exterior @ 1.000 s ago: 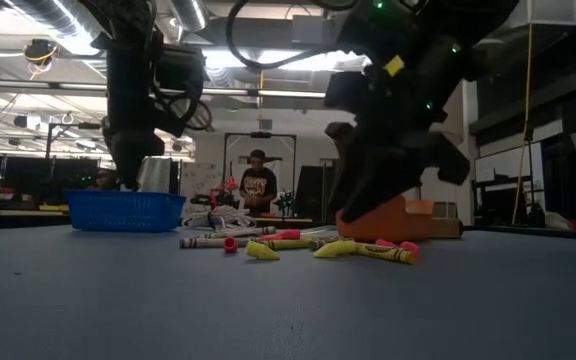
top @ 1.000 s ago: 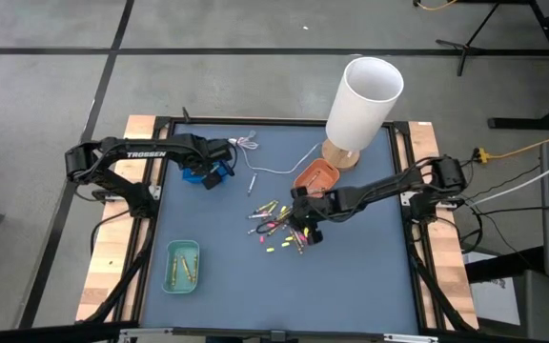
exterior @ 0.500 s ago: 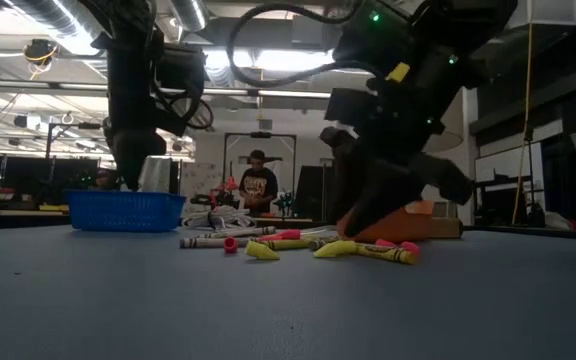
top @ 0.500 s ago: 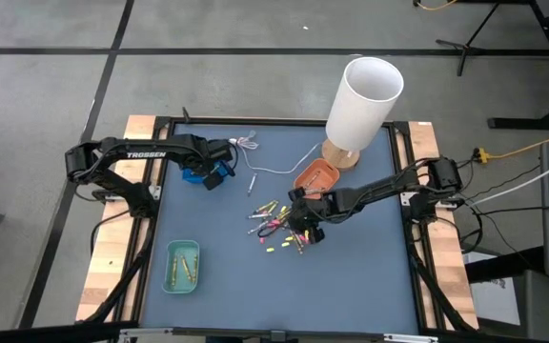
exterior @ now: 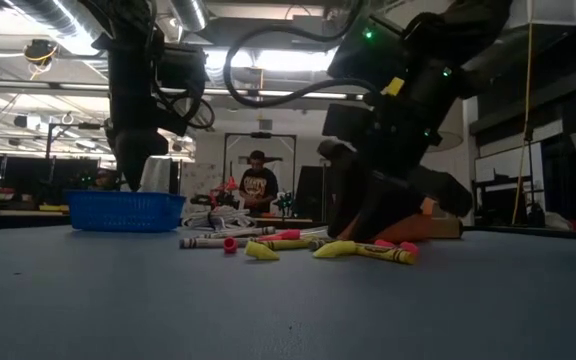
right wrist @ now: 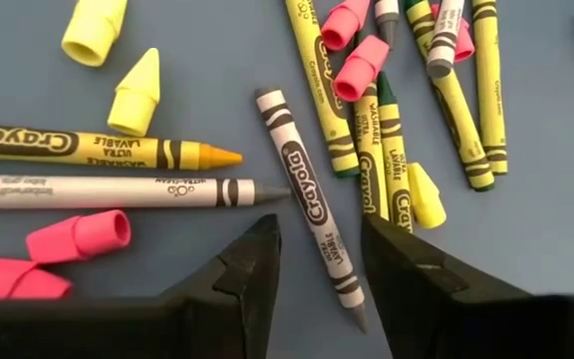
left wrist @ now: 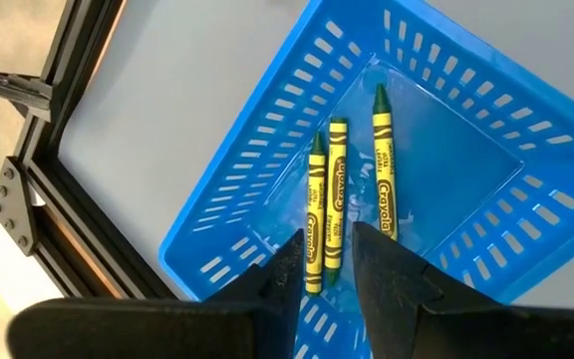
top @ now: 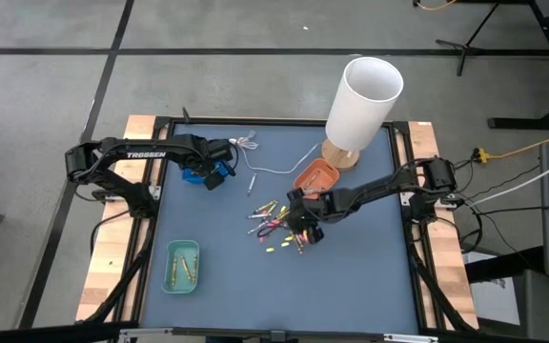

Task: Sort crayons
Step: Put the gray crayon into the orange bin

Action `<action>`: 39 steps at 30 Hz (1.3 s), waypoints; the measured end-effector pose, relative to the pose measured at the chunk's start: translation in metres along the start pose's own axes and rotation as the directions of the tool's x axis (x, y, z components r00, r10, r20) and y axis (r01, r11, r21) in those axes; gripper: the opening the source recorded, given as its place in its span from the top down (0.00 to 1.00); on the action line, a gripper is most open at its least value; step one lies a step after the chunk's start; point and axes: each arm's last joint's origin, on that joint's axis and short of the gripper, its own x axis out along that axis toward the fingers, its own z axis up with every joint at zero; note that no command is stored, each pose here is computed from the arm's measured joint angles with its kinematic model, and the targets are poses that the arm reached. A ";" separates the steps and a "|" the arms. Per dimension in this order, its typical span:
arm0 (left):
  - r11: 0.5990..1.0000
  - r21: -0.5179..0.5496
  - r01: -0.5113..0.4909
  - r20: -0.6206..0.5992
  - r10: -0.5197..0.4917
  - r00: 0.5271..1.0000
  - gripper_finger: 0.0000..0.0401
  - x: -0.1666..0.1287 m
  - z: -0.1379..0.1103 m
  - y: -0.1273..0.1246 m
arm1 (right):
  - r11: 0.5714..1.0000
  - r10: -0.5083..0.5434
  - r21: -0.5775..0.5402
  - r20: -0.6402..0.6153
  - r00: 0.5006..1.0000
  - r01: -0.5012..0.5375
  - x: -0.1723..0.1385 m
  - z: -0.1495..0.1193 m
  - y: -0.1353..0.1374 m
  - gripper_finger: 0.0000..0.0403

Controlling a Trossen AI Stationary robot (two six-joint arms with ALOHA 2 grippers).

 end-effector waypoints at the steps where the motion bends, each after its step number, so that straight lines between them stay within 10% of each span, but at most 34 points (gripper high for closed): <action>1: 1.000 0.000 0.000 0.000 0.000 1.000 0.82 0.000 0.000 0.000 | 1.000 0.008 0.002 0.002 1.000 -0.008 0.000 0.000 0.000 0.63; 11: 1.000 0.000 0.000 0.000 0.000 1.000 0.82 0.000 0.000 0.000 | 0.995 0.050 0.084 -0.020 0.999 -0.048 0.001 -0.003 0.003 0.65; 26: 1.000 0.000 0.000 0.000 0.000 1.000 0.82 0.000 0.000 0.000 | 0.994 0.073 0.084 -0.020 0.997 -0.072 0.001 -0.004 0.005 0.94; 39: 1.000 -0.001 0.000 0.000 0.000 1.000 0.82 0.000 0.000 0.000 | 0.995 0.052 0.082 -0.020 0.998 -0.050 -0.003 0.007 -0.001 0.95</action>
